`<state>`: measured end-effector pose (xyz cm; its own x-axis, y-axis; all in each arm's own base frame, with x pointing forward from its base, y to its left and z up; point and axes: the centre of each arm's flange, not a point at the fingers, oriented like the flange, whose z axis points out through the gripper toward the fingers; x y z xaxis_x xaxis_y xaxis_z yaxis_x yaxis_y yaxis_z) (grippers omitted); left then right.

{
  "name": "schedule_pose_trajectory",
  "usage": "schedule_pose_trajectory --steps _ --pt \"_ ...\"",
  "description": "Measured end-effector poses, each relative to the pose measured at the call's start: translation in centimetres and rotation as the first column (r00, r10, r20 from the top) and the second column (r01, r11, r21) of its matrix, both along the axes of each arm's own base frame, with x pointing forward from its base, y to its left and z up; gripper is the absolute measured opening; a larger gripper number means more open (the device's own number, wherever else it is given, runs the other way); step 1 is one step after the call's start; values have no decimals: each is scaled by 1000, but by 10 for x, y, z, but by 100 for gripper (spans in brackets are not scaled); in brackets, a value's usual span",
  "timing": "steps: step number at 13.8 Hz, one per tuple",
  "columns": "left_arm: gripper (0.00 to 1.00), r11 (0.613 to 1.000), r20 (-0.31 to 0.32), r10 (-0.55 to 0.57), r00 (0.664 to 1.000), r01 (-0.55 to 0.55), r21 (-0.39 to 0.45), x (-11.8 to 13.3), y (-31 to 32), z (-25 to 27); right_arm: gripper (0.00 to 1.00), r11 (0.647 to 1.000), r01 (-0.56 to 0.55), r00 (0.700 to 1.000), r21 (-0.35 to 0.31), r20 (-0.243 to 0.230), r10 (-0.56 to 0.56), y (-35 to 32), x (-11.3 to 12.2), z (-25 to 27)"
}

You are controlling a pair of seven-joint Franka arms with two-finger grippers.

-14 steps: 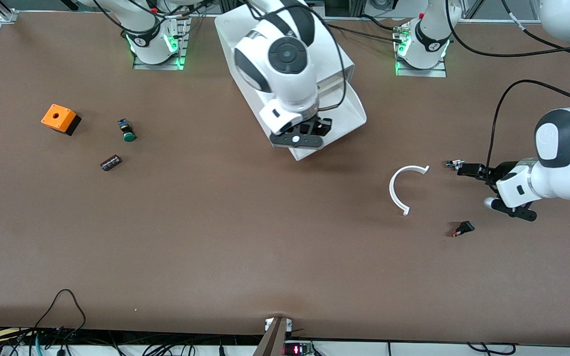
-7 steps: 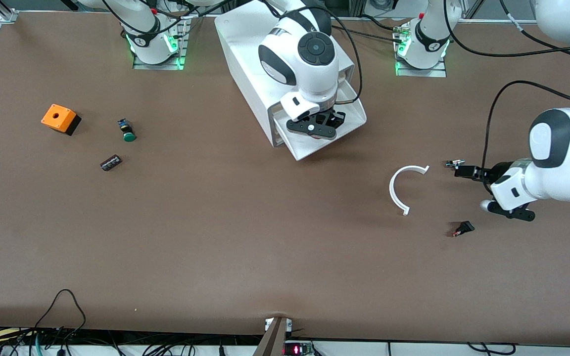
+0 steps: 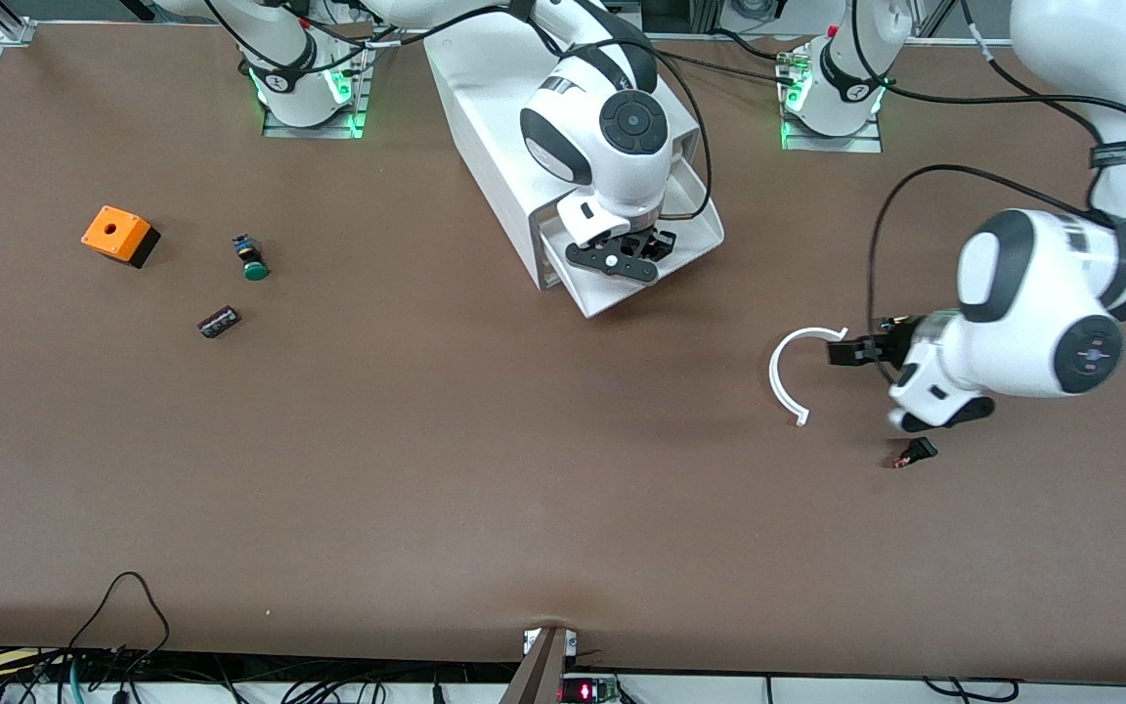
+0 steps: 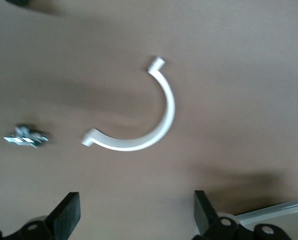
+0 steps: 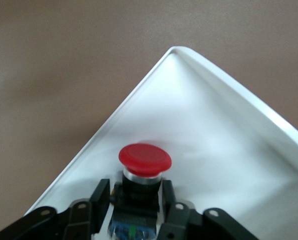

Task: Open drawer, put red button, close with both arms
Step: 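Lower the red button into the open drawer and open the right gripper, then raise the right gripper away while the left gripper moves to the drawer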

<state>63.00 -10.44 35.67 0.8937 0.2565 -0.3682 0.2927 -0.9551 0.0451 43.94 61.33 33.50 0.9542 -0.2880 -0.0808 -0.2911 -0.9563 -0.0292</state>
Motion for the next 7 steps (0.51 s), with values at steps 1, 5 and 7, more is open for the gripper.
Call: schedule_pose_trajectory --steps 1,5,7 --pt "100 999 5 35 999 -35 9 -1 -16 1 65 1000 5 1000 0 7 -5 -2 3 3" --pt "100 988 80 113 990 -120 98 -6 -62 -2 100 1000 16 999 -2 41 -16 -44 51 59" --pt "100 977 125 140 982 -157 142 -20 -93 -12 100 999 -45 998 7 54 44 -85 83 102"
